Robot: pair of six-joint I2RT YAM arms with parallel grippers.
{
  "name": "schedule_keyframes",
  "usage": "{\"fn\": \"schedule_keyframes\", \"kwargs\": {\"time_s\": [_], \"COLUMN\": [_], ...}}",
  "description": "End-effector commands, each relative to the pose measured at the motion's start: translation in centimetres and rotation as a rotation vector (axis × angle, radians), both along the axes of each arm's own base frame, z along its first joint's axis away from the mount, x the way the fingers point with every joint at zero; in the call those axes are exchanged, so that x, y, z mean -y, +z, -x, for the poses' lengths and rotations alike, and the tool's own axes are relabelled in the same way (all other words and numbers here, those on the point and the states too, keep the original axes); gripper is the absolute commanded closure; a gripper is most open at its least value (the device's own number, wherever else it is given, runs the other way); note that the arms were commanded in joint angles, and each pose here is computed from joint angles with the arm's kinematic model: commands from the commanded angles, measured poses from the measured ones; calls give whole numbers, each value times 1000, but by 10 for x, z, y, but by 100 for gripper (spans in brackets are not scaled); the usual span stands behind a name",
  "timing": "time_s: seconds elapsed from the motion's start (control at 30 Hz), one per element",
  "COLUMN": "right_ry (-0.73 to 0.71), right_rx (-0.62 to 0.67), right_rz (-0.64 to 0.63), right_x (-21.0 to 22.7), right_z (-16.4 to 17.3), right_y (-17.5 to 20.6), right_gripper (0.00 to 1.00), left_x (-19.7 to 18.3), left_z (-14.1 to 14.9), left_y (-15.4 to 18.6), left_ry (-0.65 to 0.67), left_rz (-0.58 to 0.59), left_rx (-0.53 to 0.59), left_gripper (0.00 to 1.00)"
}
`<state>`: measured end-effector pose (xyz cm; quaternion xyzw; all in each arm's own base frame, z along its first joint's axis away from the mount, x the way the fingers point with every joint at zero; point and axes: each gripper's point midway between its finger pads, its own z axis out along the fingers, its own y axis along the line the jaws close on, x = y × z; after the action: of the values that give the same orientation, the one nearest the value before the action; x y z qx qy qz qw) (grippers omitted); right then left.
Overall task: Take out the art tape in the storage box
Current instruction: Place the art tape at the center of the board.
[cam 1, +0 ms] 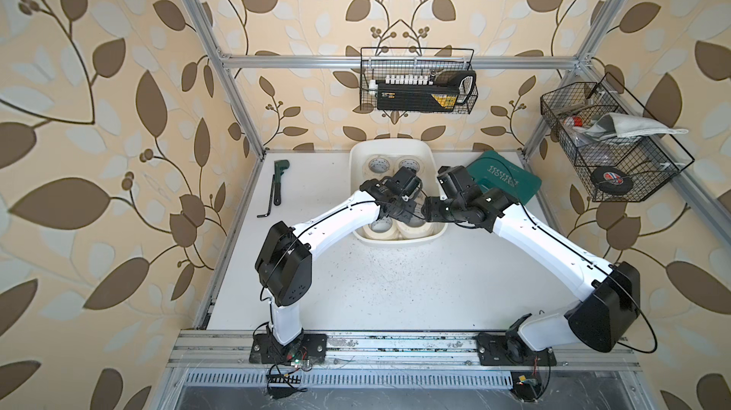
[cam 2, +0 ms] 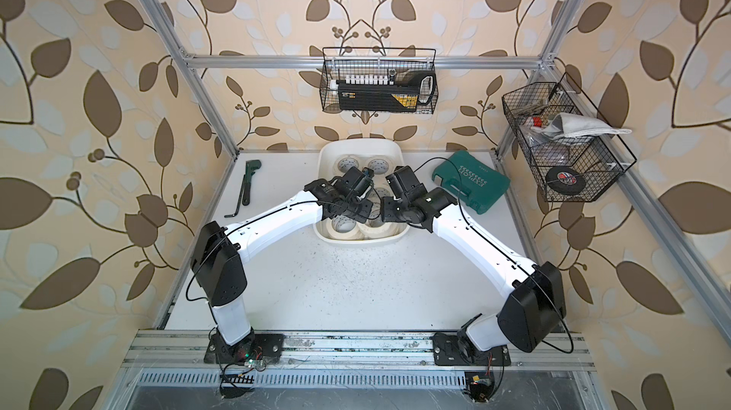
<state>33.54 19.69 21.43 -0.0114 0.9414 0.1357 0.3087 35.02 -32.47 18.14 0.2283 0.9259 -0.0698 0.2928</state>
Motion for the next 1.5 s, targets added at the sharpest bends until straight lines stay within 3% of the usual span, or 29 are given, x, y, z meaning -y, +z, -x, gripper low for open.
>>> {"fn": "schedule_keyframes", "kwargs": {"time_s": [0.0,0.27,0.43,0.8,1.13,1.47], "right_ry": [47,44,15,-40,-76,-85], "right_rx": [96,195,176,86,19,-29], "right_rz": [-67,-95,-81,-54,-16,15], "right_x": [-6,2,7,14,20,19], "right_z": [3,7,6,-5,-28,-49], "right_y": [23,46,42,26,12,-2], "right_gripper": [32,29,30,32,33,34], "left_x": [-21,-92,-158,-271,-291,-287], "left_z": [-37,-103,-132,-174,-205,-223], "left_y": [47,94,96,16,-52,-85], "left_ry": [89,324,511,833,899,897], "left_rz": [-38,-84,-113,-62,-8,37], "left_rx": [132,226,257,99,3,-59], "left_gripper": [100,100,100,100,100,100]}}
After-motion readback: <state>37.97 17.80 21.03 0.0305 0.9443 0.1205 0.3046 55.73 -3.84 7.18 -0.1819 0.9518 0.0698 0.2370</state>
